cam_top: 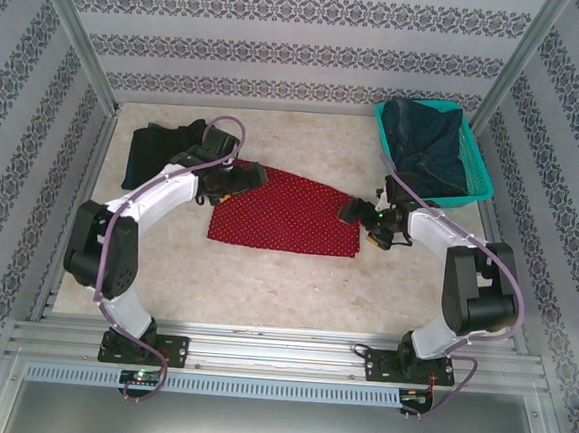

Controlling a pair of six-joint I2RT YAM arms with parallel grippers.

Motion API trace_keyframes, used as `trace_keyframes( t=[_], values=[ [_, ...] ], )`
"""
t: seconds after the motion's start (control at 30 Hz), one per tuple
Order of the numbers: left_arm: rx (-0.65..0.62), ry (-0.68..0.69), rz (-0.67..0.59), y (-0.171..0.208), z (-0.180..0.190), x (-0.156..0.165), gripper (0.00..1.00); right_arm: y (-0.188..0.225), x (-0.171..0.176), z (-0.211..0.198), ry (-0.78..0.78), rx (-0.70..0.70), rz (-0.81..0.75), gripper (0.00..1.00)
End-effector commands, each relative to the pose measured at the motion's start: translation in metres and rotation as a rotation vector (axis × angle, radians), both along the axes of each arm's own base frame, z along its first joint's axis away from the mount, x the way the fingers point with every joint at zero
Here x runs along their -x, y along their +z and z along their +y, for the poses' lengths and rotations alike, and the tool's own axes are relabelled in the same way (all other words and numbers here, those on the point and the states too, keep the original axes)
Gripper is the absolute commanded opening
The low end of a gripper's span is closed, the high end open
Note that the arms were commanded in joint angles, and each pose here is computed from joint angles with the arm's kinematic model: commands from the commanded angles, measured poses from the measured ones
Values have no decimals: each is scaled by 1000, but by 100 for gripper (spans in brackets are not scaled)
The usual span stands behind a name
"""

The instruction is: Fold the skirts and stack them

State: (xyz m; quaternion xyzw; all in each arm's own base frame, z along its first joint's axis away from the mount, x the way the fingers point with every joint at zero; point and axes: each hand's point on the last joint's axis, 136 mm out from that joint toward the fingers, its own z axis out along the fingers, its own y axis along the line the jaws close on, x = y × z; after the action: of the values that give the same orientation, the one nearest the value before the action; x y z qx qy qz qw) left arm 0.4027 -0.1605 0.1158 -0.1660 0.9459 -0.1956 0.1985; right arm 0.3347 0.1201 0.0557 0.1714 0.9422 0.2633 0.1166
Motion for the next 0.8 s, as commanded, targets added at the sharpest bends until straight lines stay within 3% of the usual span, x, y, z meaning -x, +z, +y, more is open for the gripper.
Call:
trace_keyframes(
  t=[0.0, 0.13, 0.27, 0.37, 0.7, 0.77],
  values=[
    [-248, -98, 209, -52, 38, 35, 100, 3, -10, 4, 98, 11, -54, 94],
    [-201, -161, 254, -71, 36, 32, 93, -5, -12, -1, 83, 28, -9, 89],
    [-102, -175, 260, -80, 26, 26, 71, -13, -11, 5, 82, -15, 34, 85],
    [-45, -179, 282, -87, 17, 28, 61, -17, -12, 14, 81, -79, 52, 80],
    [-50, -156, 327, -105, 22, 41, 55, -32, -13, 25, 70, -157, 98, 67],
    [-61, -152, 334, -106, 25, 44, 54, -37, -10, 12, 19, -85, 112, 65]
  ],
)
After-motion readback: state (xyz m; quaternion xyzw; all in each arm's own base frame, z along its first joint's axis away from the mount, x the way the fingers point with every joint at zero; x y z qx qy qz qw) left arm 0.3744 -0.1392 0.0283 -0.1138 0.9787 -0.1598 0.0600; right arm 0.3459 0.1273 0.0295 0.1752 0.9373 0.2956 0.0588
